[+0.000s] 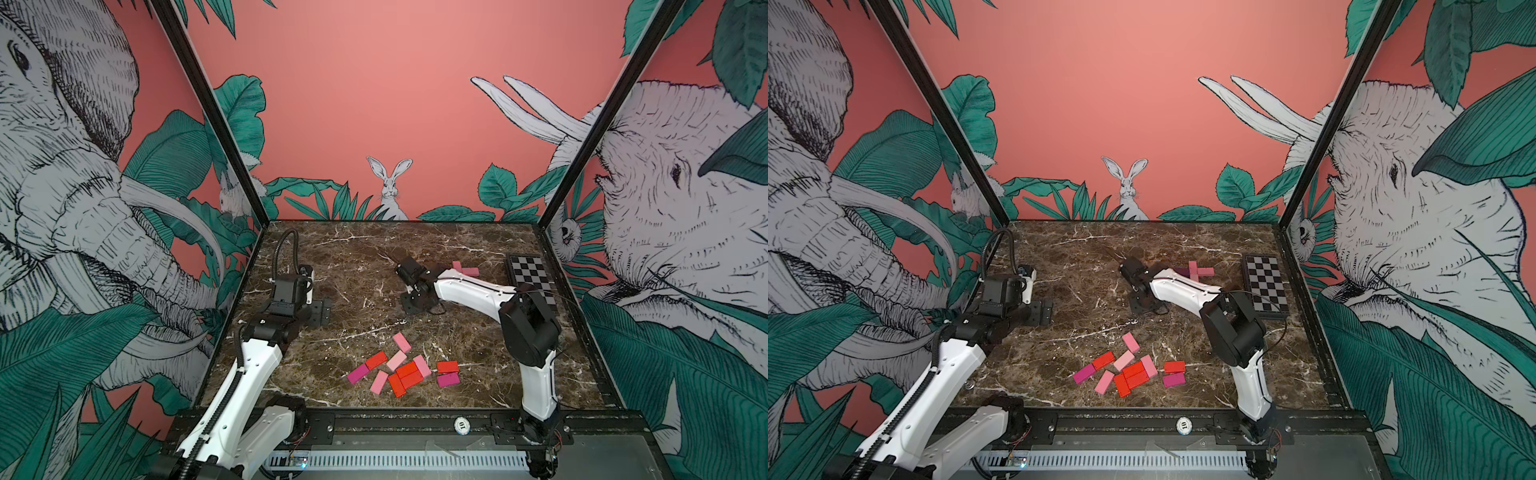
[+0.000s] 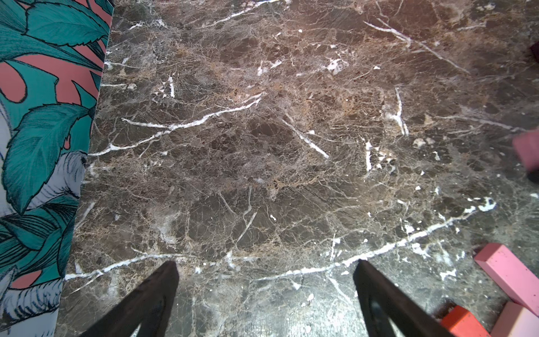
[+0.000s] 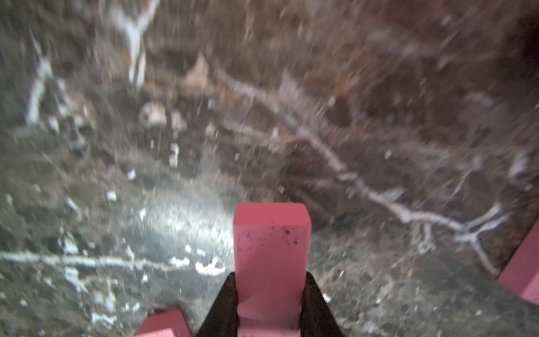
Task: Assemble the letter t with building blocks
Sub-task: Pick up the building block from the center of the board, then place the building block at the center of the board.
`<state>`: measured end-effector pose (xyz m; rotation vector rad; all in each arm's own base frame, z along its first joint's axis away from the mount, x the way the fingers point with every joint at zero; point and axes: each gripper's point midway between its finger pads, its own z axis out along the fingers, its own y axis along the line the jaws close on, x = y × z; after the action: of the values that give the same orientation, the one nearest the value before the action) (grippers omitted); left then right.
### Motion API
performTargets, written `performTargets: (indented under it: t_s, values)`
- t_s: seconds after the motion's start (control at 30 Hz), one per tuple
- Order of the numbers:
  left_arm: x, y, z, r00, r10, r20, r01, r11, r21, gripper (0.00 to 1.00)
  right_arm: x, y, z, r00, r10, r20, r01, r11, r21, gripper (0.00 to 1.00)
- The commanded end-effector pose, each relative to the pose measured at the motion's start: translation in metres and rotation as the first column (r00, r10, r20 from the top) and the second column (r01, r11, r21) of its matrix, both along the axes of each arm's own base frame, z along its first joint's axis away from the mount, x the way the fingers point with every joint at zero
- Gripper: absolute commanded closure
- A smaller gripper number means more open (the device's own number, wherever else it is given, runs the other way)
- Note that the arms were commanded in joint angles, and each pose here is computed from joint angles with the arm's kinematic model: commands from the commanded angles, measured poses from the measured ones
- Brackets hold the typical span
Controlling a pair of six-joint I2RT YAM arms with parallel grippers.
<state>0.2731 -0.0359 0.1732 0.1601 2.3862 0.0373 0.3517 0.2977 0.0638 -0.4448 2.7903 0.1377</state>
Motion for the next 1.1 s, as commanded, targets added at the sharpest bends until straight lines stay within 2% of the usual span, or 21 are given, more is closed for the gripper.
performTargets:
  t_s: [0.0, 0.2, 0.5, 0.7, 1.07]
  values:
    - [-0.004, 0.004, 0.0, 1.0, 0.004, 0.008, -0.004, 1.0, 0.016, 0.04, 0.037, -0.003, 0.008, 0.997, -0.072, 0.037, 0.071, 0.997, 0.022, 0.79]
    - [-0.006, 0.005, 0.005, 1.0, 0.007, 0.029, -0.007, 1.0, 0.016, 0.03, 0.091, -0.005, 0.006, 0.985, -0.15, 0.081, 0.152, 0.988, -0.012, 0.81]
    - [-0.006, 0.004, 0.007, 0.999, 0.001, 0.037, -0.002, 1.0, 0.01, 0.03, 0.133, 0.001, -0.009, 0.974, -0.189, 0.127, 0.194, 0.981, -0.028, 0.8]
    - [-0.006, 0.004, 0.008, 0.999, 0.005, 0.043, -0.006, 1.0, 0.009, 0.03, 0.146, 0.003, -0.02, 0.973, -0.199, 0.116, 0.203, 0.979, -0.021, 0.8]
    - [-0.006, 0.004, 0.004, 1.0, 0.005, 0.027, -0.005, 1.0, 0.012, 0.03, 0.145, 0.009, -0.036, 0.973, -0.22, 0.064, 0.22, 0.976, 0.005, 0.77]
